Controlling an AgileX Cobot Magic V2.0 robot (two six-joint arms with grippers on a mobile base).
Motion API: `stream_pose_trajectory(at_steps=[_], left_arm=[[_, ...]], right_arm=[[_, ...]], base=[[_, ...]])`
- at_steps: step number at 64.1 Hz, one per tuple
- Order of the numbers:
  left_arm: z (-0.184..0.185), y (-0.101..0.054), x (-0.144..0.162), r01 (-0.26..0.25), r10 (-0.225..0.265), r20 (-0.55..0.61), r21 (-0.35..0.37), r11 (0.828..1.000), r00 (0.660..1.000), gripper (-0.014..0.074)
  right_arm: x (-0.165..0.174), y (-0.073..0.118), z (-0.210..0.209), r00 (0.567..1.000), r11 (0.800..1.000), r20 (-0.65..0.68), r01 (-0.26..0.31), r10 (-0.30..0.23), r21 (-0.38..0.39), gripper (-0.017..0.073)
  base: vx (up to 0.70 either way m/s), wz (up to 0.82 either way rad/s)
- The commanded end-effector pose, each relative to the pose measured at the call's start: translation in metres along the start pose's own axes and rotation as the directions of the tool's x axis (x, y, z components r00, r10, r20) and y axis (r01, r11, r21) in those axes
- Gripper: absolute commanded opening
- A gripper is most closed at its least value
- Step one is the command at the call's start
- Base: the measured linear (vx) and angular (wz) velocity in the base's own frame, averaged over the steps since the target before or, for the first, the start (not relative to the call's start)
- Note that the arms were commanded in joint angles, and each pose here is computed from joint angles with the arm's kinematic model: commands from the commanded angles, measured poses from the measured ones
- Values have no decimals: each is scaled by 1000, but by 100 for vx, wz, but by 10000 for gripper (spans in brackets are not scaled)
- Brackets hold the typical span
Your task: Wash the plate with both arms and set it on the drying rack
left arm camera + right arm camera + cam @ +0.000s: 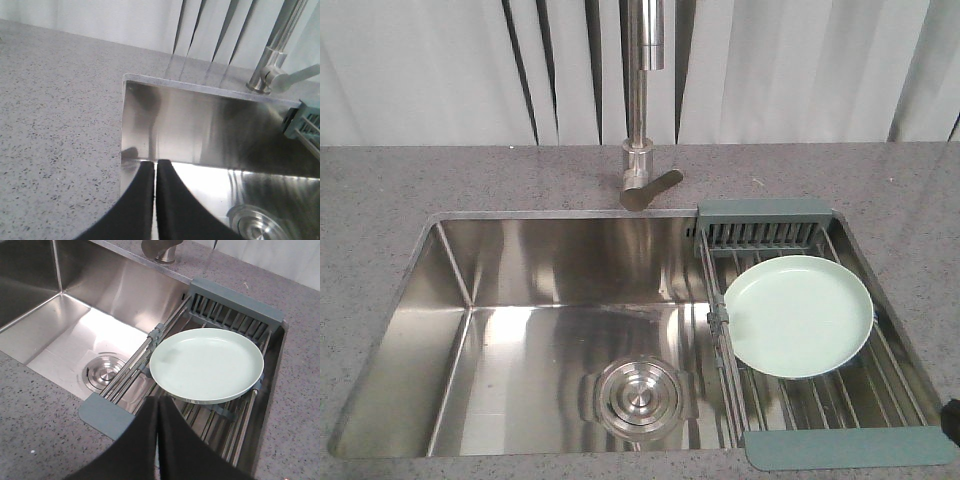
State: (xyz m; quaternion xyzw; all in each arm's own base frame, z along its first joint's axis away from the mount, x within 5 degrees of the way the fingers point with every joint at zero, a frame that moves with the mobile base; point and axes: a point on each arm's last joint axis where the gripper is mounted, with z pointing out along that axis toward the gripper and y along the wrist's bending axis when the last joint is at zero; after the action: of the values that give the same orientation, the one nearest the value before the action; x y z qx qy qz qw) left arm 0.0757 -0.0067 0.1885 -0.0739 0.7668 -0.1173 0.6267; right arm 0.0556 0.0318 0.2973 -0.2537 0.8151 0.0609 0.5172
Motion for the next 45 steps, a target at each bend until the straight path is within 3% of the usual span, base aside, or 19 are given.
stream_pose_trajectory(at_steps=[1, 6, 15, 21, 45], left_arm=[[-3, 0, 4, -77, 76, 56, 19, 997, 996, -6], [-9, 0, 1, -134, 131, 118, 22, 991, 984, -6], [-19, 0, -1, -165, 157, 203, 20, 986, 966, -6], [-19, 0, 0, -215, 209, 195, 7, 977, 958, -6], [-20, 0, 0, -202, 196, 195, 11, 979, 961, -6]], right_arm=[[-12, -4, -4, 998, 999, 70, -11, 9, 30, -4], [-12, -4, -4, 998, 999, 70, -11, 9, 30, -4], [-12, -4, -4, 998, 999, 70, -11, 9, 30, -4], [-11, -3, -4, 998, 1000, 67, -11, 9, 28, -4], [-10, -3, -3, 998, 1000, 58, -11, 9, 21, -4]], base=[[0, 0], [0, 0], [0, 0], [0, 0], [0, 0]])
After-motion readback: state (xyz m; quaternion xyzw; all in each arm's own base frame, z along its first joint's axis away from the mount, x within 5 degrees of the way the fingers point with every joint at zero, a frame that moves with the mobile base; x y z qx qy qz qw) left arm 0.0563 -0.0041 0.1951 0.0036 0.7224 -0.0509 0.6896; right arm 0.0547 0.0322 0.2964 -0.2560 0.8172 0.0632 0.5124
